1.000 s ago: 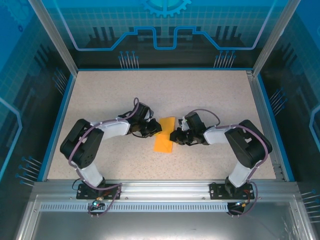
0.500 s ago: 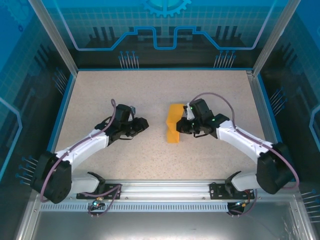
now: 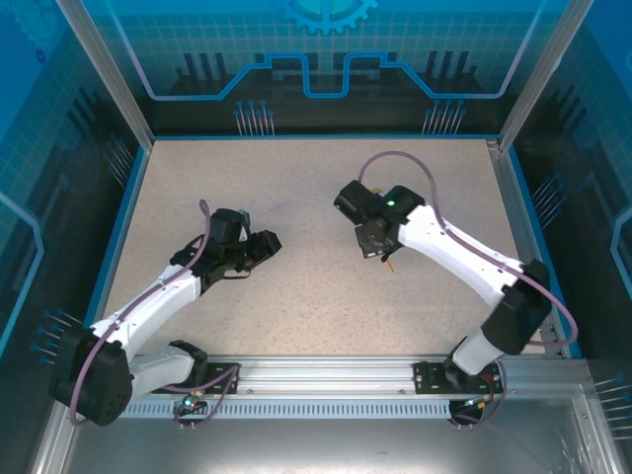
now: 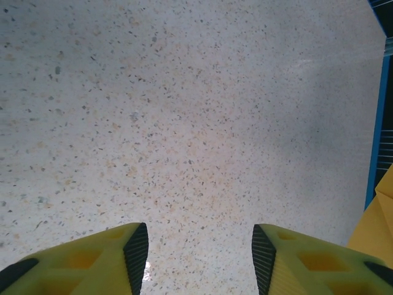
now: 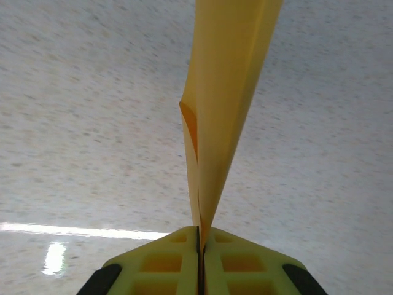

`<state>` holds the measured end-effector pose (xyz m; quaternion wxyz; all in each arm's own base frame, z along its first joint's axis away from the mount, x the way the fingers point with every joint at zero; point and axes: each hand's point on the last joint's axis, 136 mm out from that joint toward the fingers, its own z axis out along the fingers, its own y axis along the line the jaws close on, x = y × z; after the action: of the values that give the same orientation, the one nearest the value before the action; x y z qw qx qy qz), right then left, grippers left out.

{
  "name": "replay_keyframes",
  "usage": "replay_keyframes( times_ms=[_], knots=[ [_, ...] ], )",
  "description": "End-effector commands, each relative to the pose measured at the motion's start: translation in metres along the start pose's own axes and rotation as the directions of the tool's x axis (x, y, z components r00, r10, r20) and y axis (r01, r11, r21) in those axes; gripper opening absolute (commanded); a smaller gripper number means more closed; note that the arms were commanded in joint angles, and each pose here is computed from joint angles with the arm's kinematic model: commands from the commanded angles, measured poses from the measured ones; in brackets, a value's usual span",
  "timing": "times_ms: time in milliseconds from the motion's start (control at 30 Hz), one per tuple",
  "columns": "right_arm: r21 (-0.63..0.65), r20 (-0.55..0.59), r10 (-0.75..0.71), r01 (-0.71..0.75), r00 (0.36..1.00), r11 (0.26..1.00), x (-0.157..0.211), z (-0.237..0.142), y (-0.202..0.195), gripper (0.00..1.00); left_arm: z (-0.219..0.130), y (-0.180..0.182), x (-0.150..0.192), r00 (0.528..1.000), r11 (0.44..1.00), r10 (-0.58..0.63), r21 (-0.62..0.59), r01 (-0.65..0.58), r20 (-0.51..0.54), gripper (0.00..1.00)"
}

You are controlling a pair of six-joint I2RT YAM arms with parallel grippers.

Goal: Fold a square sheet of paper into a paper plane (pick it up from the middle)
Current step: Turn over the paper at the center of the table.

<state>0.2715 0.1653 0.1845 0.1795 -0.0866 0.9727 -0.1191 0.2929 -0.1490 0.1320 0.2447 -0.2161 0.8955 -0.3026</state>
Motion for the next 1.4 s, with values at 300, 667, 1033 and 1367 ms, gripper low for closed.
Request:
replay_keyframes(
  times_ms=[300, 667, 1033, 1367],
  knots=[
    [0.172, -0.162, -0.15, 0.178, 0.975, 0.969, -0.008, 0.045, 0.048, 0.11, -0.025, 0.049, -0.012, 0.983, 0.983, -0.077, -0.151, 0.102, 0.166, 0.56],
    [0.037, -0.247, -0.153, 0.167, 0.957, 0.985, 0.001, 0.092, 0.117, 0.15, -0.03, 0.062, -0.011, 0.973, 0.976, -0.111, -0.161, 0.145, 0.201, 0.62],
    [-0.268, -0.263, -0.105, 0.032, 0.959, 0.963, -0.004, 0.096, 0.168, 0.29, -0.019, 0.052, -0.015, 0.981, 0.977, -0.112, -0.164, 0.138, 0.157, 0.63],
    [-0.744, -0.17, 0.121, -0.208, 0.978, 0.635, -0.037, 0.053, 0.157, 0.37, 0.007, 0.017, -0.011, 0.993, 0.991, -0.115, -0.072, 0.115, 0.006, 0.65]
  ],
)
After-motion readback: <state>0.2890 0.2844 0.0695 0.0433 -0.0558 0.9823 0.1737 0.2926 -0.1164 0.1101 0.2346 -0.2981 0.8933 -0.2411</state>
